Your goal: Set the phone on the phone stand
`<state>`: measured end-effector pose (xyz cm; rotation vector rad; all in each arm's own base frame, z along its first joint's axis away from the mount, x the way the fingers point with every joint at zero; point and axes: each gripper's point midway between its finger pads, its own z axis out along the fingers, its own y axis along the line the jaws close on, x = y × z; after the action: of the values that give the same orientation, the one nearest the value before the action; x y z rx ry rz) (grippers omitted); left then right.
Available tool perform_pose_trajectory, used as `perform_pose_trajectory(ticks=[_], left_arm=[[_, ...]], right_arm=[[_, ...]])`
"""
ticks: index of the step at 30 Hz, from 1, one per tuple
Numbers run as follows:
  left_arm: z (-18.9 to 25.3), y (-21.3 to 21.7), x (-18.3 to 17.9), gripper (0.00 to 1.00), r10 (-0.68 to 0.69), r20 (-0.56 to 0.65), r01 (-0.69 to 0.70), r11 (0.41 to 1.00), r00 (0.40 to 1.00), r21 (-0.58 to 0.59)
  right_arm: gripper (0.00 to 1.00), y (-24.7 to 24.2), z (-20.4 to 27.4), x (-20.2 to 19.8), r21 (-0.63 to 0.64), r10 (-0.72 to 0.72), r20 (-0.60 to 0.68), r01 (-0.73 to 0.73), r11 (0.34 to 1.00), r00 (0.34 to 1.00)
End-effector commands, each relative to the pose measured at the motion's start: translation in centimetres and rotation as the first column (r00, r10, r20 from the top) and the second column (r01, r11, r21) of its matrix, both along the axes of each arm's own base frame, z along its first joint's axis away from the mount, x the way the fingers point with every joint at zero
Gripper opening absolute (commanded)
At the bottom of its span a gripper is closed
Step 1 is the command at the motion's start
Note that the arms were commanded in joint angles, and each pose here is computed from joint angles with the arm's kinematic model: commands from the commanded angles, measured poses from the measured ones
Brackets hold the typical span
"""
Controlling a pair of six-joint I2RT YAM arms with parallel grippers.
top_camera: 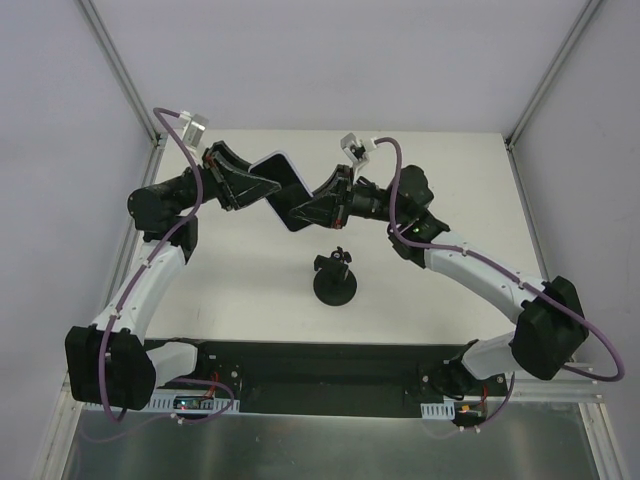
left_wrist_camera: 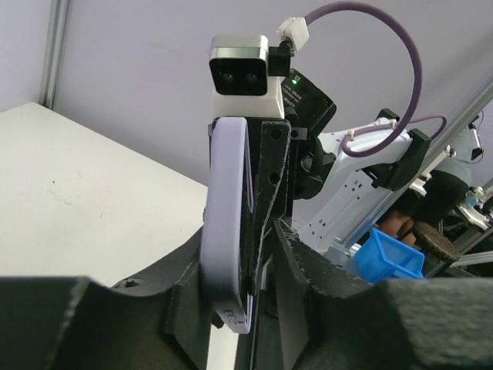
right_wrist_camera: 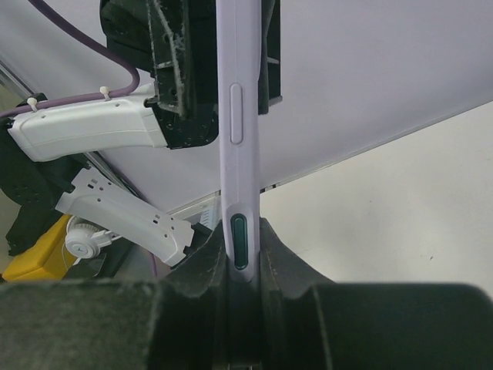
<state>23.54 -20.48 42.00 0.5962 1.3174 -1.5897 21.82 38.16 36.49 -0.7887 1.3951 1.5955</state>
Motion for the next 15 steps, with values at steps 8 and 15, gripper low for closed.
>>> perform_pose_trajectory(ticks=[8, 15], left_arm=[[1.51, -0.41, -2.49, 0.28, -0.05, 0.127, 0.046, 0.998, 0.991, 0.036], [1.68, -0.34, -2.88, 0.47, -0.049, 0.148, 0.039, 0.997, 0.988, 0.066]], right_arm=[[0.01, 0.41, 3.63, -0.34, 0.046, -0.001, 0.121, -0.004, 0.999, 0.993], [0.01, 0.28, 2.99, -0.71, -0.002, 0.044, 0.138, -0.044, 0.999, 0.99]])
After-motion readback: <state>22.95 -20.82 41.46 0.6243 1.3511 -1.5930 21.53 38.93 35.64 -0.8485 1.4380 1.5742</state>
